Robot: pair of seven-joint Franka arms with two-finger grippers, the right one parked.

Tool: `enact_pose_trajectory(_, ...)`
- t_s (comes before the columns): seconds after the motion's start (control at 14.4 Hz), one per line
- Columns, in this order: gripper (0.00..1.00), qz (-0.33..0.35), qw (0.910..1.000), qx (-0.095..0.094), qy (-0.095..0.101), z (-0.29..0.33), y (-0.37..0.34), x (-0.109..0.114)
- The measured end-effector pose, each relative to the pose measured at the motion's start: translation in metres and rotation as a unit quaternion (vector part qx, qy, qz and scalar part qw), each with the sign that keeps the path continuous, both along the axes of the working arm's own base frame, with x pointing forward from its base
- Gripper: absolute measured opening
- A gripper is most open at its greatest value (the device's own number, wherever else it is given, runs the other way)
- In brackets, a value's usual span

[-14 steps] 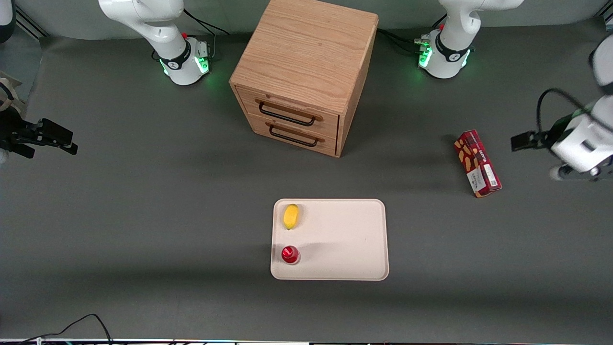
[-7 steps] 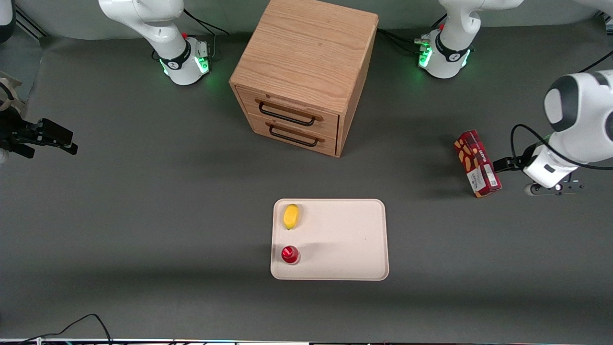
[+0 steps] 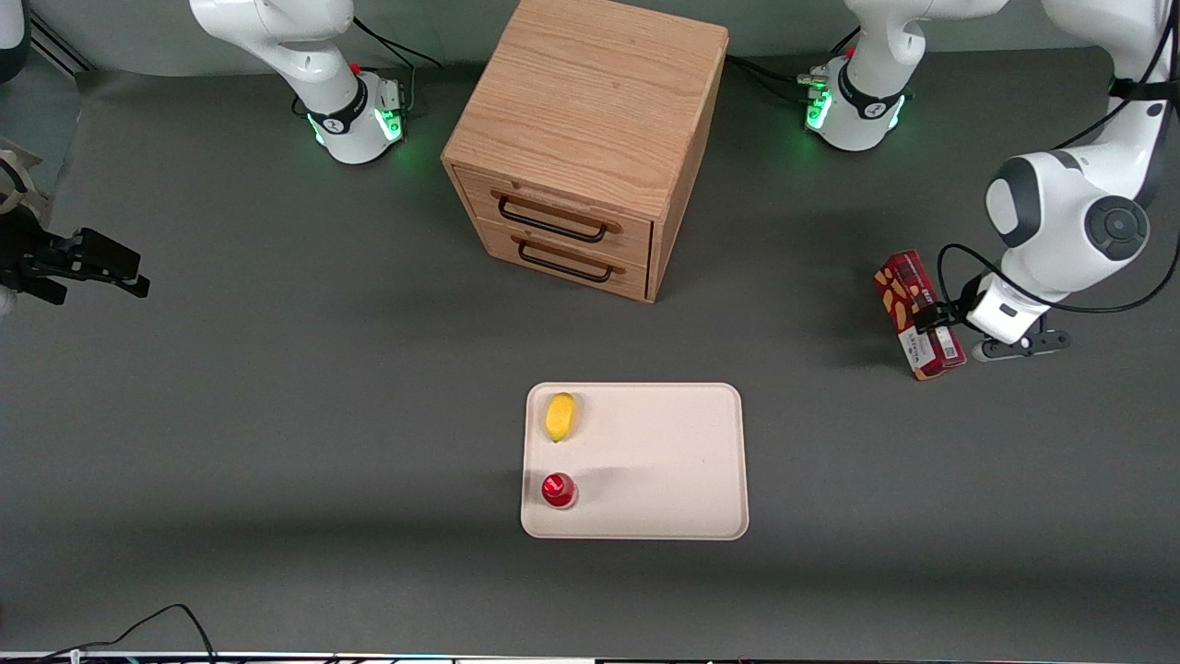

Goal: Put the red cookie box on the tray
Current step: 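Close the left gripper on the end of the cookie box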

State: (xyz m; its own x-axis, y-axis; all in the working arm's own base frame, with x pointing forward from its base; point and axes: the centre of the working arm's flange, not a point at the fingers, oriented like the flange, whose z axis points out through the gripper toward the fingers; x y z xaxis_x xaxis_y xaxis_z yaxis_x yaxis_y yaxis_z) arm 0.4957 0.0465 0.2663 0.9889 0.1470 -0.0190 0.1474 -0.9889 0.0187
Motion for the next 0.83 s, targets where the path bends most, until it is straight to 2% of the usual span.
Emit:
enact_pose_trajectory(0.35, 0.97, 0.003, 0.9999, 0.006, -0.015, -0.026, -0.001, -0.019)
enact_pose_trajectory(0.42, 0.89, 0.002, 0.9998, 0.007, -0.017, -0.029, -0.001, -0.020)
enact_pose_trajectory(0.63, 0.51, 0.000, 0.9999, 0.008, -0.015, -0.035, -0.004, -0.021)
enact_pose_trajectory(0.83, 0.25, -0.005, 0.9998, 0.008, -0.017, -0.034, -0.008, -0.020)
